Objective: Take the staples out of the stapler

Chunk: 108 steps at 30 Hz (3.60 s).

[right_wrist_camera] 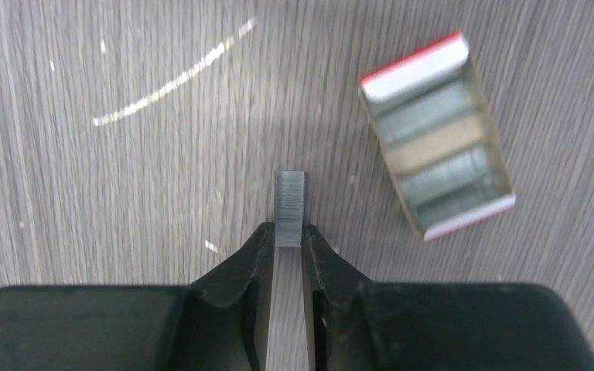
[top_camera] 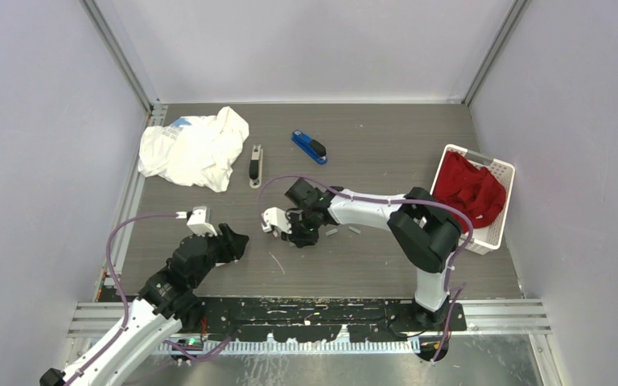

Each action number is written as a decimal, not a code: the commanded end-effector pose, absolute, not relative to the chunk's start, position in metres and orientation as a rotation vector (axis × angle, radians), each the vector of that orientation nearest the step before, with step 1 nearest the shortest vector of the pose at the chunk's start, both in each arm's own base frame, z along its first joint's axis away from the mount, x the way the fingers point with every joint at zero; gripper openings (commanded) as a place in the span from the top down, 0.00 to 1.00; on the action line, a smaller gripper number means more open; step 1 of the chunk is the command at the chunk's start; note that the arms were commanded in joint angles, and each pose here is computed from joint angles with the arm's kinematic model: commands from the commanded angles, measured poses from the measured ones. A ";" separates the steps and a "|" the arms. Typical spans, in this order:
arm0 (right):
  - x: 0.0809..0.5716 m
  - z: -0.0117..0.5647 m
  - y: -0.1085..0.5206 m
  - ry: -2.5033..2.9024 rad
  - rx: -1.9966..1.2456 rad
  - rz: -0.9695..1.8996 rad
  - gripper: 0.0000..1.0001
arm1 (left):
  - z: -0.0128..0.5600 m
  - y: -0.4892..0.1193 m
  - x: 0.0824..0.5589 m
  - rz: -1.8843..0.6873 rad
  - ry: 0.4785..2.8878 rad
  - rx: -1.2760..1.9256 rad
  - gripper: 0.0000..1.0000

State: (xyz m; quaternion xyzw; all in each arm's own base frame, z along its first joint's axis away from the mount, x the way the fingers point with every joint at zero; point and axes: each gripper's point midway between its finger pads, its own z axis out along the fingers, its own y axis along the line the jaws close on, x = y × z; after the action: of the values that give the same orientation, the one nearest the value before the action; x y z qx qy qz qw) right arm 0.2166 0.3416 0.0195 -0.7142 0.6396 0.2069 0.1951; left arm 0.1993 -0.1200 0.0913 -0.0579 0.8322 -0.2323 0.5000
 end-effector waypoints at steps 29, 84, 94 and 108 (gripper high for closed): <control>0.217 0.023 0.280 1.886 -2.001 0.511 0.58 | 0.114 -0.139 0.208 -0.675 1.959 -0.138 0.46; 0.218 0.034 0.313 1.979 -1.975 0.370 0.93 | 0.117 -0.144 0.206 -0.708 1.962 -0.135 0.47; 0.209 0.074 0.334 1.946 -1.788 0.582 0.96 | 0.118 -0.151 0.206 -0.742 1.968 -0.126 0.47; 0.211 0.108 0.368 1.945 -1.417 0.839 0.95 | 0.121 -0.155 0.210 -0.763 1.961 -0.141 0.47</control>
State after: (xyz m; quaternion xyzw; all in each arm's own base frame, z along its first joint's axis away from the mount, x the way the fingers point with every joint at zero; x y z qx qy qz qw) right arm 0.1986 0.3441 0.0746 -0.5822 0.7309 0.2723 0.2298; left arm 0.1991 -0.1447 0.0887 -0.0538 0.8385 -0.2796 0.4645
